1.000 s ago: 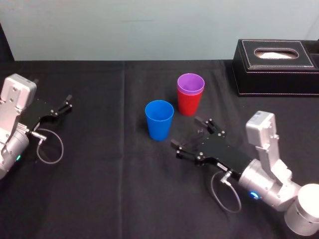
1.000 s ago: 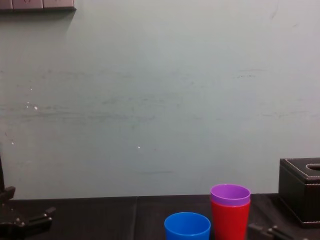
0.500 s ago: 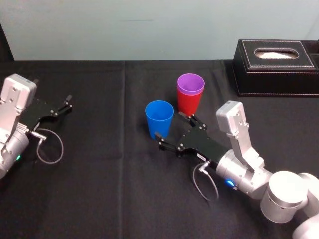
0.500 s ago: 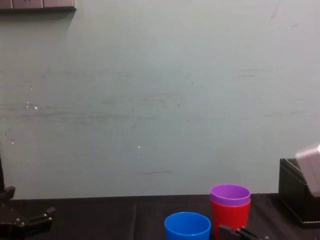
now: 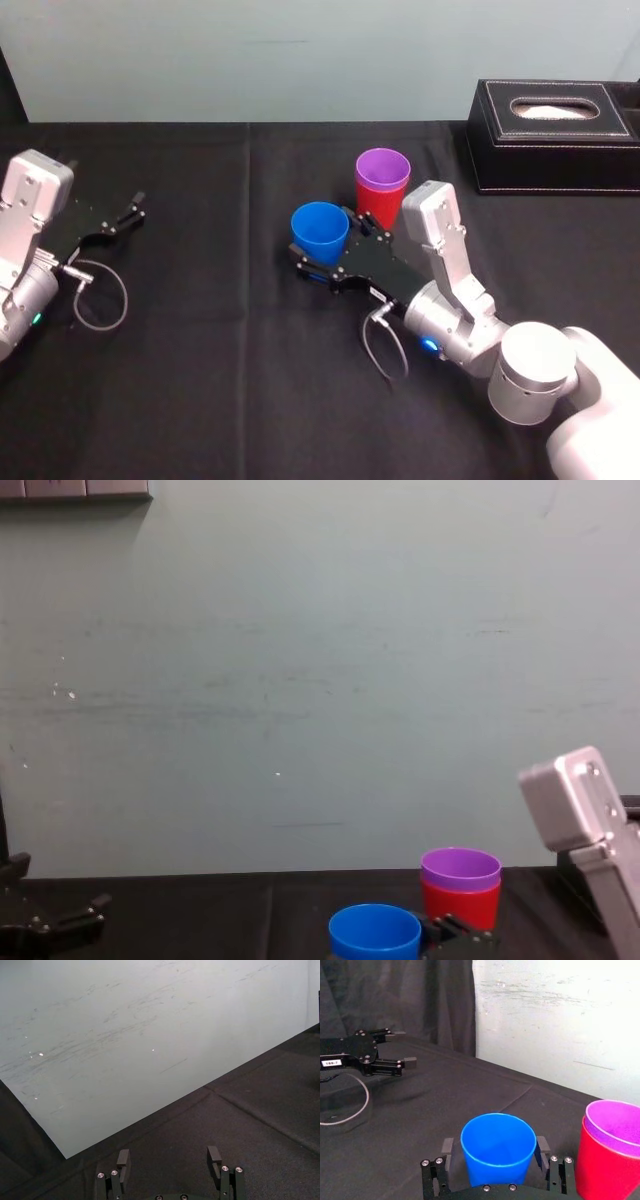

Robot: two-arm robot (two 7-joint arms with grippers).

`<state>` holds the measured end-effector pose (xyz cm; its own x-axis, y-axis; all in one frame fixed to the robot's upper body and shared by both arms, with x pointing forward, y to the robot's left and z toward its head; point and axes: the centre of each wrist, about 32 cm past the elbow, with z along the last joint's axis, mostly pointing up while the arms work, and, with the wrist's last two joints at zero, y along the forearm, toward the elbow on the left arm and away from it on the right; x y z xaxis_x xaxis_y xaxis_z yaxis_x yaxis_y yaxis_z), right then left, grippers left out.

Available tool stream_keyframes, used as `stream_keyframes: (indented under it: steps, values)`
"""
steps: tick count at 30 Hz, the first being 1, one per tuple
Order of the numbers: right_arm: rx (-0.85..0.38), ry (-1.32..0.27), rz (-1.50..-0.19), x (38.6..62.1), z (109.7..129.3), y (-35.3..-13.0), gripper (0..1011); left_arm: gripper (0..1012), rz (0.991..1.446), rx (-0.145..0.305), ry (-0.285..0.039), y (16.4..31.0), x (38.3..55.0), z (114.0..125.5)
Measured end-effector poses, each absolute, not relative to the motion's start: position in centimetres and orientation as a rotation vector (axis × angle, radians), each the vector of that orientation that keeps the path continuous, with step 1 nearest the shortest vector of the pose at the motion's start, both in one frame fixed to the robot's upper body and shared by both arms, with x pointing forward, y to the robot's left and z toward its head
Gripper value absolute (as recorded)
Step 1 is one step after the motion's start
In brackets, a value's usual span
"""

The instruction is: Stack the three plastic cups sequentially using one hand.

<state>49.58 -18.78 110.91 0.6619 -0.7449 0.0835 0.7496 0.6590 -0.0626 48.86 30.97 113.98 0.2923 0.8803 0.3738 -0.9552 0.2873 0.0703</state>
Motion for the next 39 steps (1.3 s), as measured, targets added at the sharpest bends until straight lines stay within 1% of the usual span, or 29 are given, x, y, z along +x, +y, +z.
stream_keyframes:
  steps: [13,29,33,34,36,37,39]
  values:
    - [-0.097,-0.050,-0.856,50.7,111.1,-17.9,1003,1005,1.248,0.305,-0.285,31.0,48.9,114.0]
    - [-0.098,-0.052,-0.856,50.7,111.1,-18.0,1002,1005,1.248,0.304,-0.285,31.0,48.9,114.0]
    - [-0.098,-0.052,-0.856,50.7,111.1,-18.0,964,1005,1.248,0.304,-0.285,31.0,48.9,114.0]
    - [-0.097,-0.052,-0.856,50.7,111.1,-18.0,920,1005,1.248,0.304,-0.285,31.0,48.9,114.0]
    - [-0.097,-0.052,-0.856,50.7,111.1,-18.0,890,1005,1.248,0.304,-0.285,31.0,48.9,114.0]
    - [-0.098,-0.052,-0.856,50.7,111.1,-18.0,841,1005,1.248,0.305,-0.285,31.0,48.9,114.0]
    - [-0.098,-0.052,-0.856,50.7,111.1,-18.0,817,1005,1.248,0.304,-0.285,31.0,48.9,114.0]
